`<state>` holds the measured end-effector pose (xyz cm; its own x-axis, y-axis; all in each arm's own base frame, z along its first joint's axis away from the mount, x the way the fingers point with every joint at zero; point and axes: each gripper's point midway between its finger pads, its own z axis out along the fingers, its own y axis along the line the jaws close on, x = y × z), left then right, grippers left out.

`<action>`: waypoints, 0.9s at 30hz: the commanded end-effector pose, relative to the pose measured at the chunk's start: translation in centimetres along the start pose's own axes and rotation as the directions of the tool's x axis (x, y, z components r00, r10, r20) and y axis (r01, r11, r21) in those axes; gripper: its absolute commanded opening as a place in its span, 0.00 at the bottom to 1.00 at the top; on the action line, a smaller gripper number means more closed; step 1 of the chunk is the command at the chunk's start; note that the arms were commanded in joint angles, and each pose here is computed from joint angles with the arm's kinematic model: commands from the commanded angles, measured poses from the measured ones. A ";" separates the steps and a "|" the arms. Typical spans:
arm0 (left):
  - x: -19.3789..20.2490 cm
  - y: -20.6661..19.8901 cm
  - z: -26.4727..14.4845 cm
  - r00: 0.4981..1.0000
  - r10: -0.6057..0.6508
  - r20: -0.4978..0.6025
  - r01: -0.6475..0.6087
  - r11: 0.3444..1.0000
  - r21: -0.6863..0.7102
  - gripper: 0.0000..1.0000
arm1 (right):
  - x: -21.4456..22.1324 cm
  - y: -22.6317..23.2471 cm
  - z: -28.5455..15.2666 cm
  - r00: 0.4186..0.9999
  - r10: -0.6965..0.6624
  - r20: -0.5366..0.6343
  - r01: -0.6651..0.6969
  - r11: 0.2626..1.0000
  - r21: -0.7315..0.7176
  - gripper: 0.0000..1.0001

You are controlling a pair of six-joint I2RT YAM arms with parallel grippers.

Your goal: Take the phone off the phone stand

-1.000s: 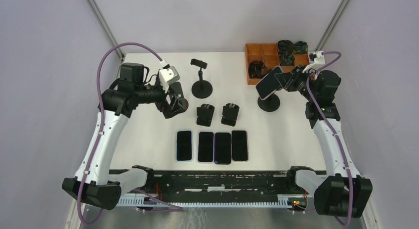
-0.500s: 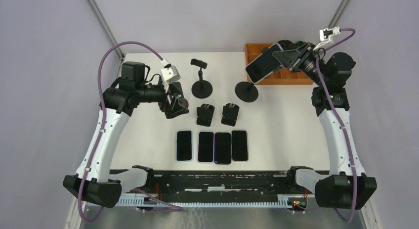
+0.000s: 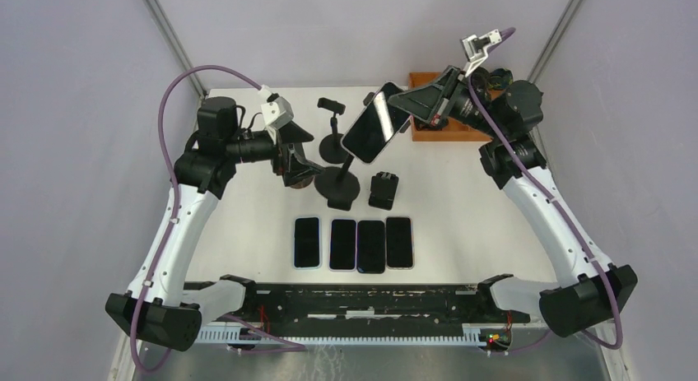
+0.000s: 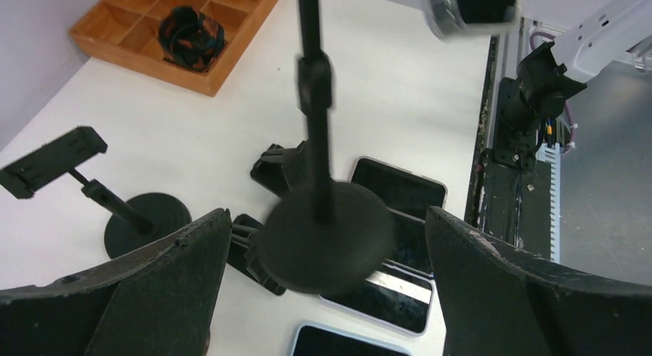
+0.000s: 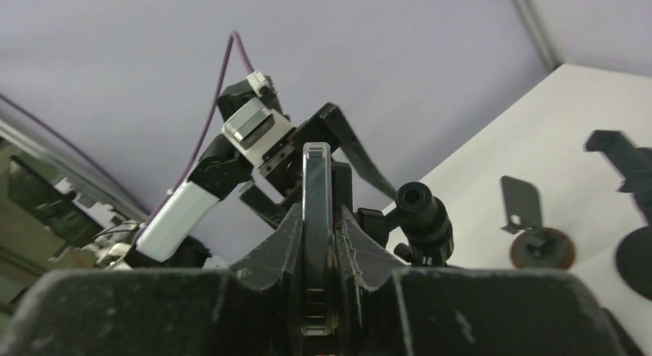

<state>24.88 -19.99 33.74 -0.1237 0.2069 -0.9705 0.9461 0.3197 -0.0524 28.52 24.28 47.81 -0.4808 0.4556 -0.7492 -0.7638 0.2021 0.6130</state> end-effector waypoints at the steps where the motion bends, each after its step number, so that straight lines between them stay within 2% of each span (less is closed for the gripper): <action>1: -2.4 -1.0 0.0 0.996 0.020 0.088 -0.025 0.998 0.054 1.00 | -3.4 8.2 0.3 0.991 -0.074 0.115 0.098 0.970 -0.224 0.00; 13: -2.0 -4.7 -0.2 0.992 -0.017 0.122 -0.012 0.973 0.232 1.00 | 2.0 11.1 4.4 0.999 0.033 -0.006 -0.033 0.934 -0.356 0.00; 23: -1.3 -5.6 -0.2 0.993 -0.012 0.119 -0.020 0.963 0.270 1.00 | 4.6 13.6 6.5 0.995 0.084 -0.048 -0.097 0.888 -0.449 0.00; 27: -0.1 -6.8 -0.5 0.996 -0.016 0.089 -0.016 0.941 0.338 0.91 | 5.2 14.1 6.7 0.993 0.104 -0.049 -0.115 0.870 -0.479 0.00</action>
<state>20.46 -21.82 34.24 -0.1328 0.1142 -0.9845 0.9889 0.0816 -0.1239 20.39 37.53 45.34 -0.7003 0.2270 -0.6768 -0.7116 -0.1465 0.6872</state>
